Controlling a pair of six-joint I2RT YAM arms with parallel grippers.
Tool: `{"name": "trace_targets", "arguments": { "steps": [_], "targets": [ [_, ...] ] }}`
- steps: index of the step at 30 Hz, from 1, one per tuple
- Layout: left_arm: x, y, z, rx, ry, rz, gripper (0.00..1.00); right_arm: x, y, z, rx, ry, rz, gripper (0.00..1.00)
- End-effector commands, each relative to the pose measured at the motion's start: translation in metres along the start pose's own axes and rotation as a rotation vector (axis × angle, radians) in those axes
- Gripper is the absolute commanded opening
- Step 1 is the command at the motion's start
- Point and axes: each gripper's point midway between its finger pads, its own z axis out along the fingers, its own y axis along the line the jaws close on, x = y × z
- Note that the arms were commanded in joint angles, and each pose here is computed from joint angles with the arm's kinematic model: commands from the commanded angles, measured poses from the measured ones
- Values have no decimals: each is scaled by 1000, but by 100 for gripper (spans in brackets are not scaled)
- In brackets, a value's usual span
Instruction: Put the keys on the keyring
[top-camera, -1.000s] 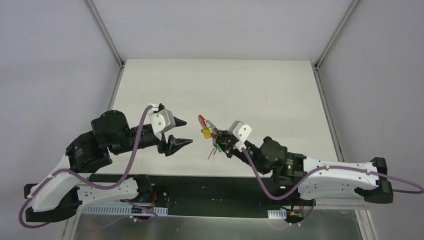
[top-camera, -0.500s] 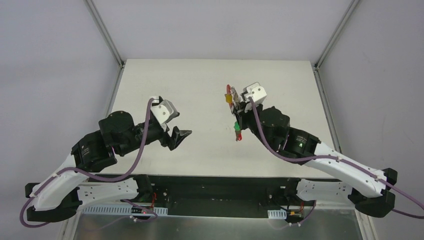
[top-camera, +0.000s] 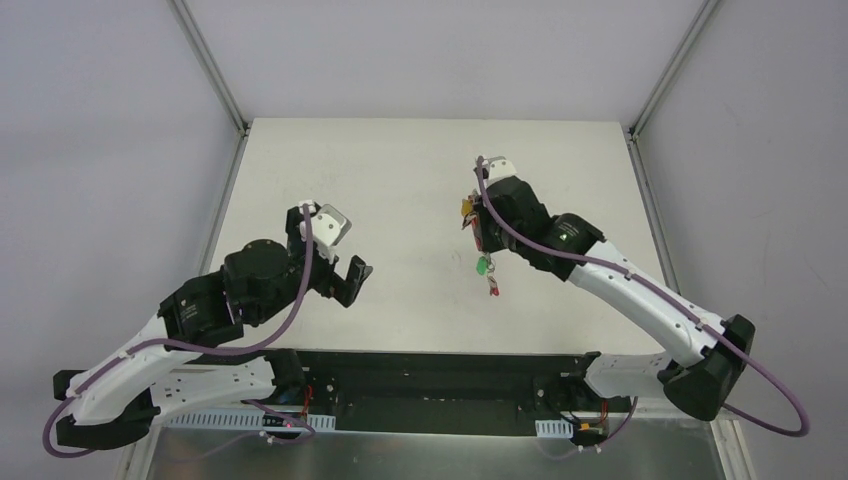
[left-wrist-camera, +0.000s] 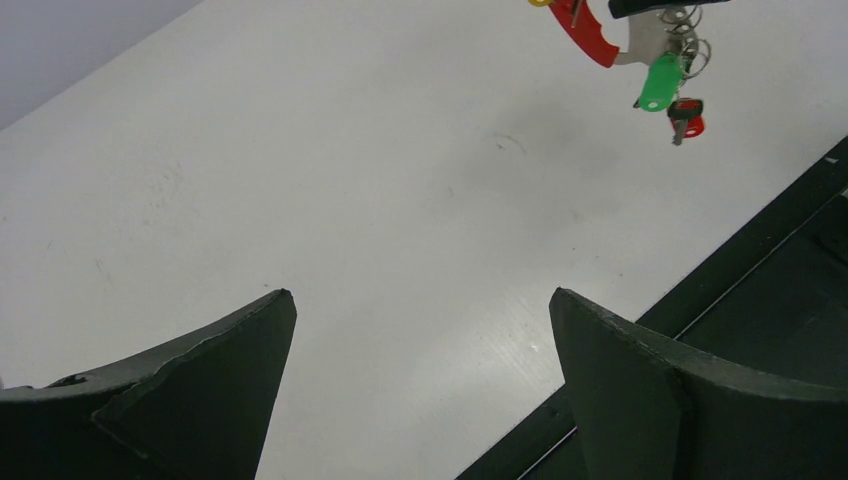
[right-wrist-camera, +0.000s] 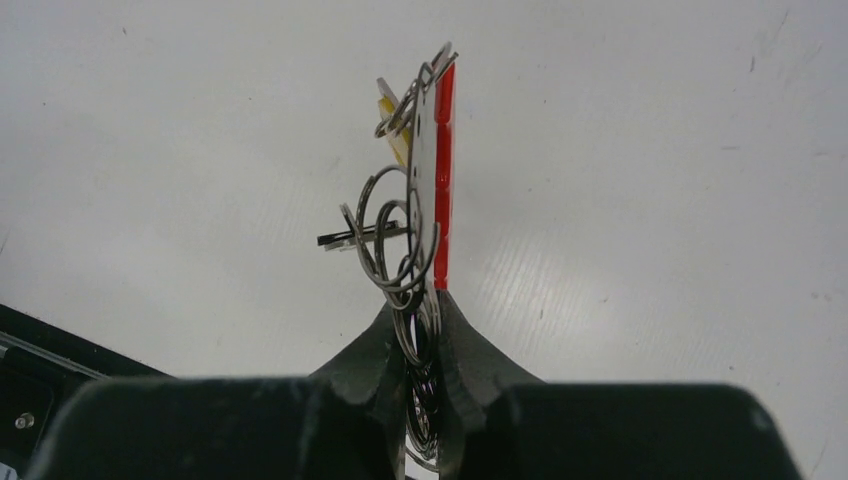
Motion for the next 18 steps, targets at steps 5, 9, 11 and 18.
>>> {"name": "trace_targets", "arguments": {
  "steps": [5, 9, 11, 18],
  "targets": [
    [42, 11, 11, -109, 113, 2, 99, 16, 13, 35, -92, 155, 179, 0],
    [51, 10, 12, -108, 130, 11, 99, 28, 18, 64, -126, 217, 280, 0],
    [55, 11, 13, -112, 136, 13, 99, 35, 24, 77, -147, 247, 322, 0],
    [60, 10, 12, -103, 139, 23, 99, 54, 35, 126, -132, 319, 435, 0]
  ]
}}
